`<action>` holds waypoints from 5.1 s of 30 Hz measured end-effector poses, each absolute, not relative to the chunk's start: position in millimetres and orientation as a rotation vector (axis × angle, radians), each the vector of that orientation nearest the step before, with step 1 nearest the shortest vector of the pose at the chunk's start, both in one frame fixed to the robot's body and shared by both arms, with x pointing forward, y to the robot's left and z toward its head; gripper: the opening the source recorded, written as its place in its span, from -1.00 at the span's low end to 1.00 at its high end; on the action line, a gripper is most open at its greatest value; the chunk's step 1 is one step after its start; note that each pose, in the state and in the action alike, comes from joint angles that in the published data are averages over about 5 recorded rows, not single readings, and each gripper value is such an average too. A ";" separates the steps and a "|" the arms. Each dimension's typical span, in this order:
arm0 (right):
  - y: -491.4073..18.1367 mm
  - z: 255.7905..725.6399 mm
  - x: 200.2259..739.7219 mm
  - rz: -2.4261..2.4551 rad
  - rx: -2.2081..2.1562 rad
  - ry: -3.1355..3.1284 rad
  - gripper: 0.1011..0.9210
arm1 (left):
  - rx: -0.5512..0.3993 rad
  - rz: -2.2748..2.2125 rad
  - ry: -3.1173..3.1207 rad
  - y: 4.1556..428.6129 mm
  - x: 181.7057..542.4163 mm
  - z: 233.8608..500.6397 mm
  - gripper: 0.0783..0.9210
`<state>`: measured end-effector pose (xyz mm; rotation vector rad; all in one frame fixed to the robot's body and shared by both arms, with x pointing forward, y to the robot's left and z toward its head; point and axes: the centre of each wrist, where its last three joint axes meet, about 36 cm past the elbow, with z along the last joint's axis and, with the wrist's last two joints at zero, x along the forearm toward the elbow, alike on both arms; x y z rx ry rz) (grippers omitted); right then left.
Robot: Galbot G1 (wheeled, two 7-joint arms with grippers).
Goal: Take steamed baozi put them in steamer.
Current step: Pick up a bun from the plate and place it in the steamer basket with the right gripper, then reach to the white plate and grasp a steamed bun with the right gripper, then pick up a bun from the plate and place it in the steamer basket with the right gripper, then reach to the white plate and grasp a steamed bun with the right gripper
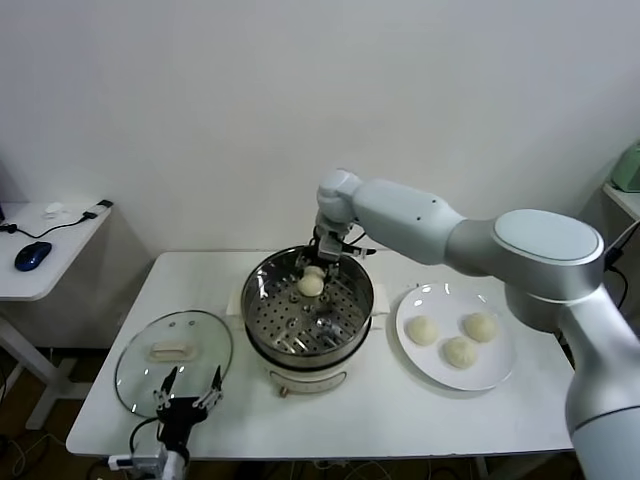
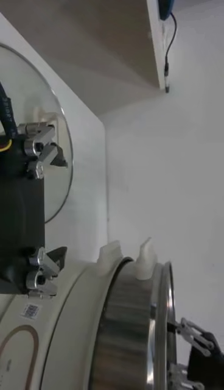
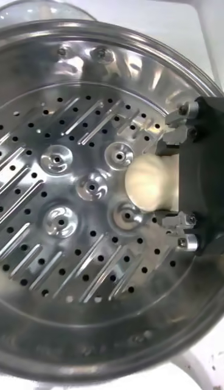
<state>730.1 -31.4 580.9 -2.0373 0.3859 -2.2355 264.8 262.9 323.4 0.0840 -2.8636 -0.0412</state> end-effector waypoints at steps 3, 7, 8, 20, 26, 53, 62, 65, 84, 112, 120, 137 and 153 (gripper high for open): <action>-33.7 584.0 730.2 -2.215 -2.048 0.396 0.71 | 0.083 -0.042 -2.864 262.5 264.4 323.0 0.77; -41.0 605.3 729.3 -2.190 -2.069 0.423 0.76 | 0.078 -0.046 -2.865 261.1 263.4 323.8 0.77; -44.2 613.6 728.9 -2.185 -2.077 0.436 0.76 | 0.076 -0.048 -2.866 260.8 263.3 324.1 0.77; -186.0 710.5 715.6 -2.315 -2.231 1.036 0.76 | 0.067 -0.060 -2.873 261.0 264.7 324.8 0.77; -284.0 686.3 682.6 -2.348 -2.307 1.567 0.76 | 0.069 -0.061 -2.879 262.5 267.7 325.6 0.77; -326.7 477.4 651.6 -2.147 -2.226 2.598 0.76 | 0.094 -0.052 -2.866 259.6 261.0 323.7 0.77; -317.3 449.1 655.9 -2.135 -2.190 2.656 0.76 | 0.094 -0.050 -2.867 258.8 260.5 323.4 0.77; -315.0 445.7 656.6 -2.126 -2.189 2.662 0.76 | 0.093 -0.049 -2.867 258.6 260.7 323.5 0.77; -309.0 497.2 664.7 -2.140 -2.210 2.578 0.43 | 0.075 -0.047 -2.874 254.6 258.0 329.4 0.77; -52.6 674.9 646.4 -2.031 -2.272 2.310 0.43 | 0.023 -0.052 -2.907 253.6 266.6 338.4 0.77; 4.2 620.7 644.9 -2.054 -2.281 2.314 0.43 | 0.022 -0.034 -2.908 250.5 267.8 337.6 0.77; 39.6 574.8 647.6 -2.030 -2.299 2.313 0.72 | 0.014 -0.021 -2.905 249.7 270.2 336.1 0.77; -100.4 666.2 668.0 -2.113 -2.333 2.174 0.76 | 0.009 -0.020 -2.918 249.2 271.8 340.3 0.77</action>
